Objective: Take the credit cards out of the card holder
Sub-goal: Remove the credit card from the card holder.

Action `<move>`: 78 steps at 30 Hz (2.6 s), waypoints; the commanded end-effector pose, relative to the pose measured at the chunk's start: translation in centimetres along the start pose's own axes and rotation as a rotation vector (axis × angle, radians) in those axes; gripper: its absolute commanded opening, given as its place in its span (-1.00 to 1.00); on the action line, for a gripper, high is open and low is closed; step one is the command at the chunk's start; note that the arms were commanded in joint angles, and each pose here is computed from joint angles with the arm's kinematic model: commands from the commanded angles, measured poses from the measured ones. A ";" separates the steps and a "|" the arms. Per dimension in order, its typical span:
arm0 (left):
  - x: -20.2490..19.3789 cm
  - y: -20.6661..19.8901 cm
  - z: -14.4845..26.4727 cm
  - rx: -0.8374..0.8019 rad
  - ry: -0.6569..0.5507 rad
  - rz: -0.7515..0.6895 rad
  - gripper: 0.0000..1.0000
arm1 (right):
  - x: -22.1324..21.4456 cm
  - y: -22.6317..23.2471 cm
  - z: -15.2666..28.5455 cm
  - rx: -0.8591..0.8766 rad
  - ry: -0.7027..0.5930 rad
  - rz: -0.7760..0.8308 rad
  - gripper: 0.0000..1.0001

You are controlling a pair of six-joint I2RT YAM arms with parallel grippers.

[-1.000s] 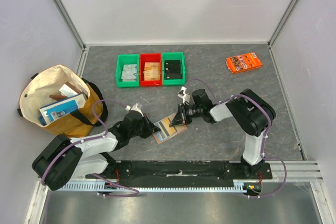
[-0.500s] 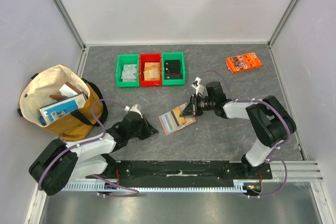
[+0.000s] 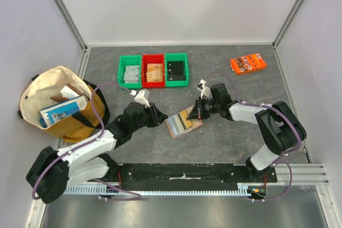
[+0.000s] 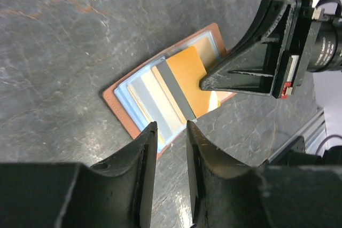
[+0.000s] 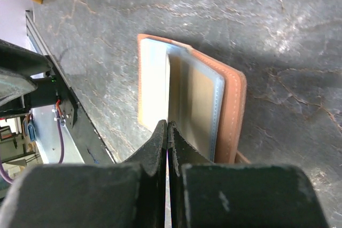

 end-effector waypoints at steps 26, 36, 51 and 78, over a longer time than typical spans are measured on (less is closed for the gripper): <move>-8.3 7.2 -6.0 0.418 0.277 -0.028 -0.96 | -1.6 -3.4 0.6 -0.186 0.022 0.045 -1.00; -8.8 8.1 -5.7 0.461 0.309 -0.021 -0.96 | -0.1 -3.6 3.1 -0.270 -0.018 0.080 -1.00; -5.6 -0.5 -6.0 0.155 0.276 -0.057 -0.90 | -0.7 -3.3 2.4 -0.249 -0.026 0.020 -0.93; -10.6 4.8 -9.0 0.348 0.450 -0.061 -0.96 | 1.1 -3.5 4.2 -0.377 0.022 0.129 -1.00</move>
Point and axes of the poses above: each gripper's point midway between its finger pads, its own z axis back along the fingers, its own y axis along the line the jaws close on, x = y × z, the point moved 2 cm from there along z, back along the fingers, and after that the axes turned 10 degrees about z, right-handed, at the moved point
